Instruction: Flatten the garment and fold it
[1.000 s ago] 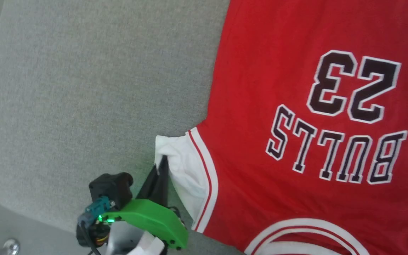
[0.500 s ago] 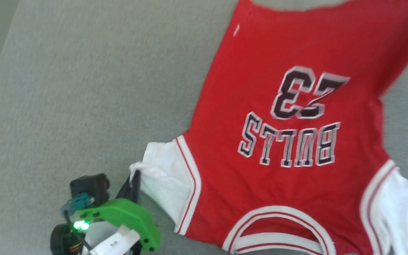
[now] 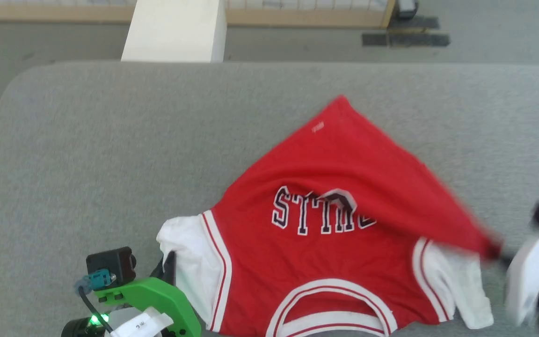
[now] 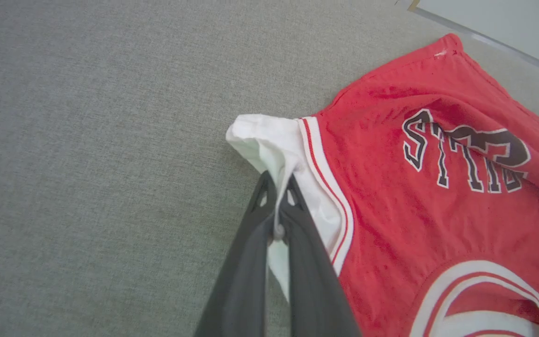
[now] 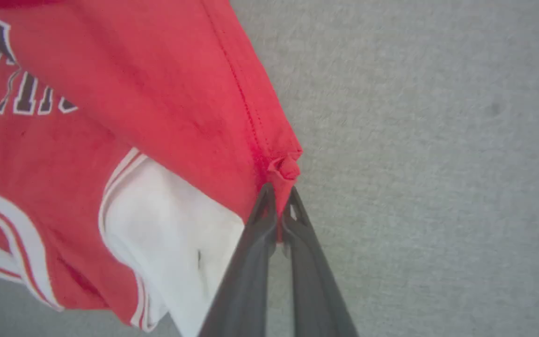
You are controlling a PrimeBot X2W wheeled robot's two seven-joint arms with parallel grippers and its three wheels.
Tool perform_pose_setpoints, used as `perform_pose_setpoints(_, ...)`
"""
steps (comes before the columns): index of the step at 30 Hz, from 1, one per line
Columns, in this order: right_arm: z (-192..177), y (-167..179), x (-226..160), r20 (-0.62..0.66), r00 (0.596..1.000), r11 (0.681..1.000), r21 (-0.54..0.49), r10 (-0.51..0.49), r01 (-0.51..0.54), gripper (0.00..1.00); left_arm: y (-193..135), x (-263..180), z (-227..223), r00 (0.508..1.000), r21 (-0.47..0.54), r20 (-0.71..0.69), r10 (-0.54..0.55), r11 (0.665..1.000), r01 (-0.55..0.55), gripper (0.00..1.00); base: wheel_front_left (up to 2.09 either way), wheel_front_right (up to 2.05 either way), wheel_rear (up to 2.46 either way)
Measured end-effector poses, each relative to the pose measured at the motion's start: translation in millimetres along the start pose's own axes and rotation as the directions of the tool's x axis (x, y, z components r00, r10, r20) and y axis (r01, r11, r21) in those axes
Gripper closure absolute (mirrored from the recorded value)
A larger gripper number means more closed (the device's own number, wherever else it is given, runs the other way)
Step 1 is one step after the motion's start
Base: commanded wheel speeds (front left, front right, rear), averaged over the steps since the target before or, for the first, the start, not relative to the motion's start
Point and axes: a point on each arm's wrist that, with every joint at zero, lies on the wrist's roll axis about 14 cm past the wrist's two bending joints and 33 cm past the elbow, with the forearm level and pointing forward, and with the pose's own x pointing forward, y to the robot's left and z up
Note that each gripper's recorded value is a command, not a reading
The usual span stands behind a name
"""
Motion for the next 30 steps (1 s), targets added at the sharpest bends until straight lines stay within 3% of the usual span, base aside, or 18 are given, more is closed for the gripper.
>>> perform_pose_setpoints(5, -83, 38, -16, -0.147, 0.986, 0.992, 0.112, 0.073, -0.056, 1.00, -10, -5, 6, 0.999, 0.011, 0.027, -0.035, 0.999, 0.035, 1.00, 0.00, 0.00, 0.00)
perform_pose_setpoints(10, -96, 52, -21, -0.141, 0.986, 0.983, 0.169, 0.090, -0.066, 1.00, -14, -7, 7, 0.998, 0.002, 0.037, -0.050, 0.999, 0.050, 1.00, 0.00, 0.00, 0.00)
perform_pose_setpoints(11, -92, 50, -22, -0.118, 0.990, 0.982, 0.181, 0.080, -0.058, 0.78, -15, -7, 6, 0.998, -0.004, 0.035, -0.053, 0.999, 0.053, 1.00, 0.00, 0.00, 0.00)
perform_pose_setpoints(12, -85, 47, -23, -0.085, 0.994, 0.980, 0.193, 0.070, -0.053, 0.00, -15, -6, 5, 0.998, -0.009, 0.030, -0.054, 0.998, 0.054, 1.00, 0.00, 0.00, 0.00)
perform_pose_setpoints(15, -46, 36, -29, 0.094, 0.995, 0.976, 0.213, 0.025, -0.045, 0.00, -15, -7, 4, 0.998, -0.012, 0.027, -0.054, 0.998, 0.054, 1.00, 0.00, 0.00, 0.00)
perform_pose_setpoints(17, -8, 27, -39, 0.262, 0.965, 0.976, 0.214, -0.011, -0.047, 0.00, -15, -7, 5, 0.998, -0.014, 0.035, -0.053, 0.998, 0.054, 1.00, 0.00, 0.00, 0.00)
perform_pose_setpoints(18, 12, 24, -46, 0.348, 0.937, 0.974, 0.220, -0.027, -0.054, 0.00, -15, -8, 5, 0.998, -0.015, 0.035, -0.054, 0.998, 0.055, 1.00, 0.00, 0.00, 0.00)
perform_pose_setpoints(19, 54, 19, -62, 0.525, 0.849, 0.977, 0.205, -0.054, -0.065, 0.00, -16, -8, 5, 0.998, -0.012, 0.037, -0.058, 0.998, 0.059, 1.00, 0.00, 0.00, 0.00)
perform_pose_setpoints(20, 64, 18, -66, 0.568, 0.821, 0.978, 0.199, -0.057, -0.070, 0.00, -16, -8, 5, 0.998, -0.012, 0.037, -0.059, 0.998, 0.060, 1.00, 0.00, 0.00, 0.00)
perform_pose_setpoints(23, 86, 19, -68, 0.635, 0.771, 0.979, 0.181, -0.048, -0.089, 0.00, -16, -8, 4, 0.998, -0.014, 0.035, -0.058, 0.998, 0.059, 1.00, 0.00, 0.00, 0.00)
perform_pose_setpoints(30, 141, 33, -42, 0.654, 0.755, 0.991, 0.076, 0.035, -0.111, 0.00, -17, -3, -1, 0.998, -0.019, 0.013, -0.057, 0.998, 0.058, 1.00, 0.00, 0.00, 0.00)
